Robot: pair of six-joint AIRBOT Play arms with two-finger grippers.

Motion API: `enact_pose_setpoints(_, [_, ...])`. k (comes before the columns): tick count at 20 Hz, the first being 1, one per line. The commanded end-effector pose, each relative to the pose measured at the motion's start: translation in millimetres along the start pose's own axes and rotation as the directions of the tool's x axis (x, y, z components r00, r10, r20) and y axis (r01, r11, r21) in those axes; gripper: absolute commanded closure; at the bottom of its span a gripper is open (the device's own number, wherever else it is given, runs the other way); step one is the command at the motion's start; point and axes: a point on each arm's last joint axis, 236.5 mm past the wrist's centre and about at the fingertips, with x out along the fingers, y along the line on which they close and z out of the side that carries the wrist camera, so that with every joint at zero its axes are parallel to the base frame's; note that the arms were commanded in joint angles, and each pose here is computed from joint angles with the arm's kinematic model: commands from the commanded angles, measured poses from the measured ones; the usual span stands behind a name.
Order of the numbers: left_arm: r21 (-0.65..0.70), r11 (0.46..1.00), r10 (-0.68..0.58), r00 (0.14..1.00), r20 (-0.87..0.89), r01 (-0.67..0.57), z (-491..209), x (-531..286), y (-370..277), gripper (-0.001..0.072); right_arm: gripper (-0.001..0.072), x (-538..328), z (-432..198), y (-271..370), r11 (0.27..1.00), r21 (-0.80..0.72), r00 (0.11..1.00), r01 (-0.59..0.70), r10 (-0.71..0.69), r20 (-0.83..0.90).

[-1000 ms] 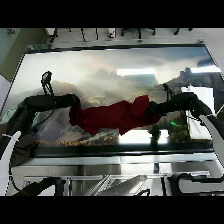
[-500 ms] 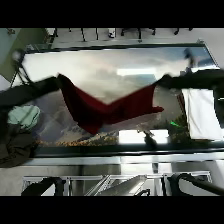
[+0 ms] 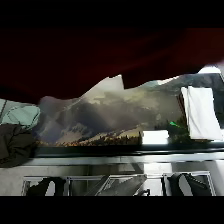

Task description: Fold the shirts.

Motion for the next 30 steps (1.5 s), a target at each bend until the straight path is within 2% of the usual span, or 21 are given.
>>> enact_pose_setpoints(1, [0.124, 0.99, 0.077, 0.997, -0.023, -0.074, 20, -23, -3, 0.0692, 0.0689, -32, 51, 17, 0.993, -0.099, 0.986, 0.07, -0.053, 0.161])
enact_pose_setpoints(4, [0.105, 0.992, 0.088, 0.968, -0.235, -0.065, -32, 12, 21, 0.0692, 0.0689, -12, 35, -3, 0.996, -0.06, 0.991, 0.07, -0.062, 0.116])
enact_pose_setpoints(6, [0.021, 0.999, 0.036, 0.924, -0.381, -0.031, -83, 43, 35, 0.0692, 0.0689, 17, -5, -27, 0.998, 0.042, 0.999, 0.046, -0.045, -0.009])
enact_pose_setpoints(8, [-0.103, 0.995, -0.062, 0.847, -0.528, 0.008, -151, 72, 46, 0.0692, 0.0689, 53, -80, -49, 0.985, 0.174, 0.975, -0.005, 0.044, -0.218])
enact_pose_setpoints(11, [-0.244, 0.97, -0.178, 0.653, -0.736, -0.011, -291, 100, 64, 0.0692, 0.0689, 103, -224, -63, 0.918, 0.396, 0.847, -0.012, 0.221, -0.484])
enact_pose_setpoints(14, [-0.333, 0.94, -0.276, 0.417, -0.866, -0.069, -442, 99, 66, 0.0692, 0.069, 129, -387, -68, 0.843, 0.523, 0.685, 0.126, 0.307, -0.66])
enact_pose_setpoints(18, [-0.346, 0.905, -0.297, 0.215, -0.93, -0.249, -617, 82, 99, 0.0692, 0.0689, 124, -581, -88, 0.729, 0.565, 0.512, 0.387, 0.34, -0.789])
enact_pose_setpoints(21, [-0.353, 0.886, -0.342, 0.091, -0.935, -0.301, -707, 71, 112, 0.0692, 0.0689, 122, -676, -108, 0.639, 0.567, 0.485, 0.52, 0.325, -0.812])
enact_pose_setpoints(22, [-0.356, 0.883, -0.348, 0.081, -0.934, -0.305, -724, 76, 117, 0.0692, 0.0689, 125, -693, -116, 0.627, 0.559, 0.49, 0.543, 0.304, -0.817])
enact_pose_setpoints(24, [-0.354, 0.881, -0.333, 0.121, -0.935, -0.315, -737, 100, 128, 0.0692, 0.069, 136, -707, -135, 0.618, 0.553, 0.511, 0.558, 0.269, -0.816])
enact_pose_setpoints(27, [-0.359, 0.889, -0.305, 0.219, -0.927, -0.284, -721, 147, 138, 0.0692, 0.069, 167, -688, -161, 0.613, 0.579, 0.574, 0.538, 0.236, -0.784])
enact_pose_setpoints(30, [-0.352, 0.903, -0.289, 0.259, -0.922, -0.246, -701, 163, 136, 0.0692, 0.069, 175, -664, -166, 0.638, 0.59, 0.585, 0.495, 0.257, -0.769])
